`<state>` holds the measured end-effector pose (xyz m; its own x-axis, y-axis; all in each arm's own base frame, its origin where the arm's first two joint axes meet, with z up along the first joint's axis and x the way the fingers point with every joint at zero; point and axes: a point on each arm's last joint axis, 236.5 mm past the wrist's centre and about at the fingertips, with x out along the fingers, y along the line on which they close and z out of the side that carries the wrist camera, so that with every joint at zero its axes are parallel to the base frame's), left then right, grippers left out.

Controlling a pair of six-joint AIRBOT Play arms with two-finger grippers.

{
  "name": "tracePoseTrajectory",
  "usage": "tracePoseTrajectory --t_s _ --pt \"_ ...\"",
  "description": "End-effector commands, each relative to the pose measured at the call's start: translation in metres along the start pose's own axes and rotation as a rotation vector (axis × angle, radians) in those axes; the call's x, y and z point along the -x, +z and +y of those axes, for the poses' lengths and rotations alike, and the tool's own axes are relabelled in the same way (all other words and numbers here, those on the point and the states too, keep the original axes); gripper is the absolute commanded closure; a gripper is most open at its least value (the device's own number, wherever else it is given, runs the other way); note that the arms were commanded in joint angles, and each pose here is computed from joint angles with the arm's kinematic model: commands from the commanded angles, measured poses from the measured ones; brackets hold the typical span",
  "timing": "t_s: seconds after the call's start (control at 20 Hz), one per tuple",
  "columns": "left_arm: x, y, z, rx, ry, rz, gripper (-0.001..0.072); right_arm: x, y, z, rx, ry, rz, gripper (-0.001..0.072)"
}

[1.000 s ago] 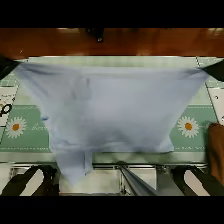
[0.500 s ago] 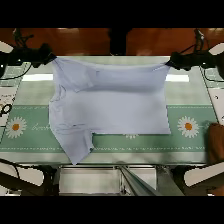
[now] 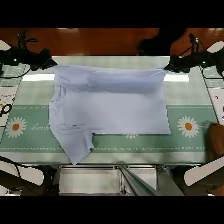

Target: Fold the shirts.

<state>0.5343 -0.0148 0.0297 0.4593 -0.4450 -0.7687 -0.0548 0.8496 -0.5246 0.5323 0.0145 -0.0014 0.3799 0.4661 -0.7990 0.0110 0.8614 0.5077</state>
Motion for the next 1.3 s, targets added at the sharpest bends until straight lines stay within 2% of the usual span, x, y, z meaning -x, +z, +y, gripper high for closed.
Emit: tracePoseTrajectory --t_s 0.0,0.2,0.45,0.9,0.95,1.0,1.05,1.1,1.25 --pt "0.017 -0.055 0.011 -0.066 0.064 0.224 0.0686 0.024 -0.041 -0.013 -0.016 -0.015 0.169 0.0688" --pt "0.007 -0.117 0.031 -0.032 0.105 0.412 0.0686 0.014 -0.088 -0.018 -0.055 0.020 0.328 0.0688" --pt "-0.007 -0.174 0.047 0.037 0.100 0.546 0.0685 0.003 -0.109 -0.025 -0.086 0.023 0.376 0.0688" --pt "-0.008 -0.179 0.049 0.045 0.100 0.558 0.0685 0.003 -0.115 -0.027 -0.100 0.014 0.404 0.0687" --pt "-0.008 -0.179 0.049 0.046 0.100 0.558 0.0685 0.002 -0.116 -0.029 -0.112 0.007 0.406 0.0649" --pt "-0.008 -0.180 0.049 0.051 0.100 0.561 0.0635 0.001 -0.117 -0.030 -0.127 0.004 0.404 0.0448" --pt "-0.006 -0.181 0.048 0.062 0.101 0.569 0.0428 0.001 -0.117 -0.030 -0.132 0.005 0.403 0.0298" --pt "-0.003 -0.184 0.048 0.069 0.104 0.588 0.0207 0.003 -0.115 -0.029 -0.157 0.002 0.395 0.0299" --pt "0.025 -0.171 0.053 0.086 0.173 0.549 0.0216 0.039 -0.104 -0.036 -0.220 -0.021 0.330 0.0299"
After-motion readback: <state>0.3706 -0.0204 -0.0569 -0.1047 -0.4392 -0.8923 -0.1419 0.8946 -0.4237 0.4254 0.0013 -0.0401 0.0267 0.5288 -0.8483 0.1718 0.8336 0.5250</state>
